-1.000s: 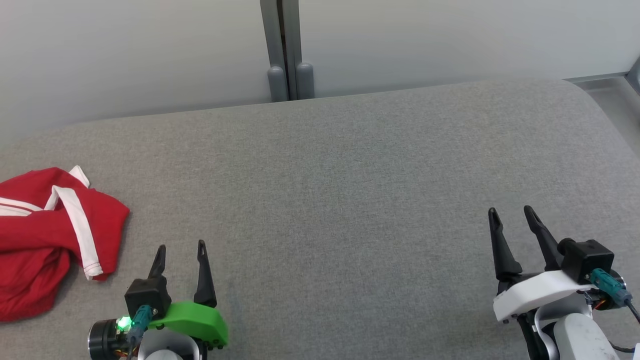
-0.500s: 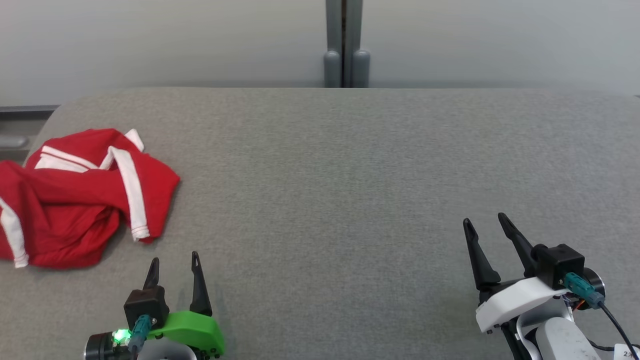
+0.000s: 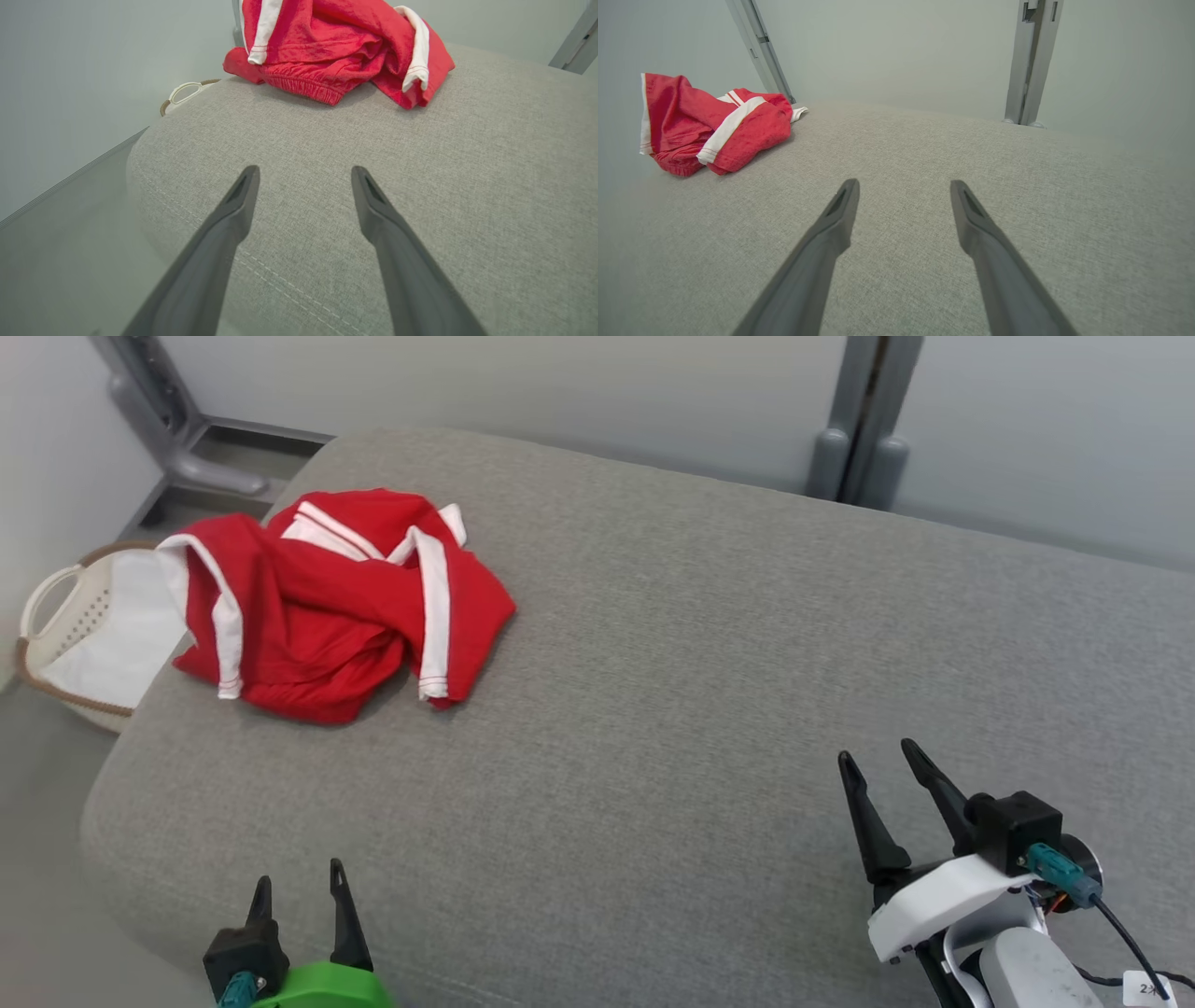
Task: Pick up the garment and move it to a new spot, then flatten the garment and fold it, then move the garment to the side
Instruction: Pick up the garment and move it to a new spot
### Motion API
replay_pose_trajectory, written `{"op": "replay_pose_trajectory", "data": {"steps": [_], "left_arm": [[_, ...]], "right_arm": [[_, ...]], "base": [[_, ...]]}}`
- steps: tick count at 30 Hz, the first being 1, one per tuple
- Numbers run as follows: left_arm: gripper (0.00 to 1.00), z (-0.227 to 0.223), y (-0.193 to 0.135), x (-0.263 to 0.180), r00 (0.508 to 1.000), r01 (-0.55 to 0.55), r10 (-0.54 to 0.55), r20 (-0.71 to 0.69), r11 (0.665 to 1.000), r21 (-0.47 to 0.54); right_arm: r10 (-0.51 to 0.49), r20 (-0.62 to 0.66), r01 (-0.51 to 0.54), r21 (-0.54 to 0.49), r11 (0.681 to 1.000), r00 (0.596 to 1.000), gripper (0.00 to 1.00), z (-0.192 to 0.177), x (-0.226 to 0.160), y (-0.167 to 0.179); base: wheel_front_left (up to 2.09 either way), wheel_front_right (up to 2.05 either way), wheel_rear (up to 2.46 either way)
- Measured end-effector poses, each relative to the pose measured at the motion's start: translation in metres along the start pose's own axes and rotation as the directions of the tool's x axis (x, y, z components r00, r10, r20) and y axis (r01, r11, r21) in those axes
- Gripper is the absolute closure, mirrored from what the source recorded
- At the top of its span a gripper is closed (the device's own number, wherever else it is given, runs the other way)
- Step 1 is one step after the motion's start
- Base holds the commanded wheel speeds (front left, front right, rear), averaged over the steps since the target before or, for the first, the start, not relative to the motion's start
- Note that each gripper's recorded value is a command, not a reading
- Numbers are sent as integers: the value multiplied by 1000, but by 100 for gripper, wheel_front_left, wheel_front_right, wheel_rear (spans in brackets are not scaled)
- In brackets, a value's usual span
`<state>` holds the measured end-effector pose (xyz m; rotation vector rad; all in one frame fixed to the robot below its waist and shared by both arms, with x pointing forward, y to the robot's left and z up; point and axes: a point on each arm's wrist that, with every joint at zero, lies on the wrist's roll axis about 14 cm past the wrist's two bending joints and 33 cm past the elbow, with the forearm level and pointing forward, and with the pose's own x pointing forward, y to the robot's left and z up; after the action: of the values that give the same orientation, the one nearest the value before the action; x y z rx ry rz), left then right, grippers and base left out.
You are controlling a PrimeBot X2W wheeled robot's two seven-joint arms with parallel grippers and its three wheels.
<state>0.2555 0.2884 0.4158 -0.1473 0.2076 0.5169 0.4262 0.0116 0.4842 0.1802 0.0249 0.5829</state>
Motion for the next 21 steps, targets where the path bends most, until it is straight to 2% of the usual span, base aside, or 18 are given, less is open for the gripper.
{"op": "replay_pose_trajectory", "data": {"steps": [5, 9, 16, 21], "left_arm": [[0, -5, 31, -16, 996, -90, 90, -9, 996, -19], [0, -7, 40, -19, 993, -116, 115, -20, 991, -61], [0, 15, 28, 13, 996, -79, 81, 22, 994, -72], [0, 48, 13, 54, 995, -41, 47, 89, 997, -65]], "right_arm": [[83, -18, -83, 13, 996, 996, 0, -8, 14, 29], [136, -27, -136, 4, 991, 990, 0, -12, 22, 43], [155, -34, -156, -40, 987, 987, 0, -15, 32, 29], [120, -39, -122, -48, 991, 992, 0, -21, 35, 4]], "base": [[0, 0, 0], [0, 0, 0], [0, 0, 0], [0, 0, 0]]}}
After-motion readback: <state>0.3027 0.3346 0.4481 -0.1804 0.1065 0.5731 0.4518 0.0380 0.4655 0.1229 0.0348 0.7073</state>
